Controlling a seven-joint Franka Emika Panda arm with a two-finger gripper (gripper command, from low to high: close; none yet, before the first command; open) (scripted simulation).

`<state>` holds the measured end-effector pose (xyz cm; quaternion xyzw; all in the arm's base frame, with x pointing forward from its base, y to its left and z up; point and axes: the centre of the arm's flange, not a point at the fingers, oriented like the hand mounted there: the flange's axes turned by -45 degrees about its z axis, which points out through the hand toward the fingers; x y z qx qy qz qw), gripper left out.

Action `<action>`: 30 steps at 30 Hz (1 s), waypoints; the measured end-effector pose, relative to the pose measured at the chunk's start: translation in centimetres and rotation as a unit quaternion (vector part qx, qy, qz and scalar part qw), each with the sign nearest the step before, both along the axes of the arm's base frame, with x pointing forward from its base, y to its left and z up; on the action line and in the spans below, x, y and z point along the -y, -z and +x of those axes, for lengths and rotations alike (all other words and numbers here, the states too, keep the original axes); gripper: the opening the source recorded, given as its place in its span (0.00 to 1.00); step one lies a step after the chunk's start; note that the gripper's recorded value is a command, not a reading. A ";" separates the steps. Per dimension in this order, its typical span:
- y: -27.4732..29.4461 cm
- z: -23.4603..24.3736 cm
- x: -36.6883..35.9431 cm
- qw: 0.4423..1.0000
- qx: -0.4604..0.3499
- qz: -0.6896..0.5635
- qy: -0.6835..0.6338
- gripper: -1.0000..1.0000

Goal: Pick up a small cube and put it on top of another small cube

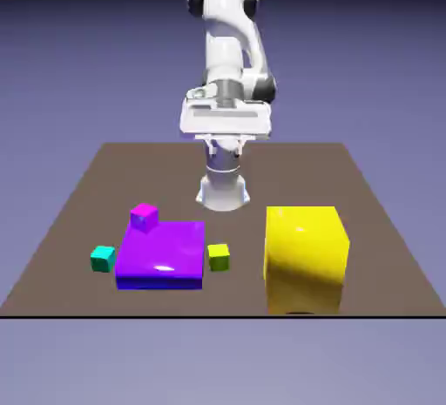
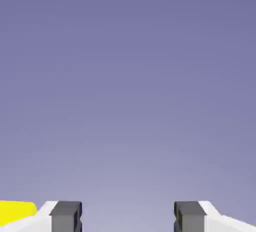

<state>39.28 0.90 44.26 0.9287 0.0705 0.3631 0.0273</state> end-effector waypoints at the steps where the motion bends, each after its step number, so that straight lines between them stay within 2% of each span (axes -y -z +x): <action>1: 1.3 0.2 -0.3 0.999 -0.021 -0.030 -0.028 0.50; 5: 6.7 0.6 -1.5 0.974 -0.106 -0.141 -0.145 0.50; 10: 13.3 -0.1 -2.4 0.896 -0.206 -0.254 -0.300 0.50; 15: 19.7 -1.9 -2.9 0.773 -0.288 -0.335 -0.455 0.50; 20: 25.4 -4.6 -2.9 0.613 -0.346 -0.383 -0.598 0.50; 30: 31.4 -4.2 -1.4 0.611 -0.347 -0.384 -0.599 0.50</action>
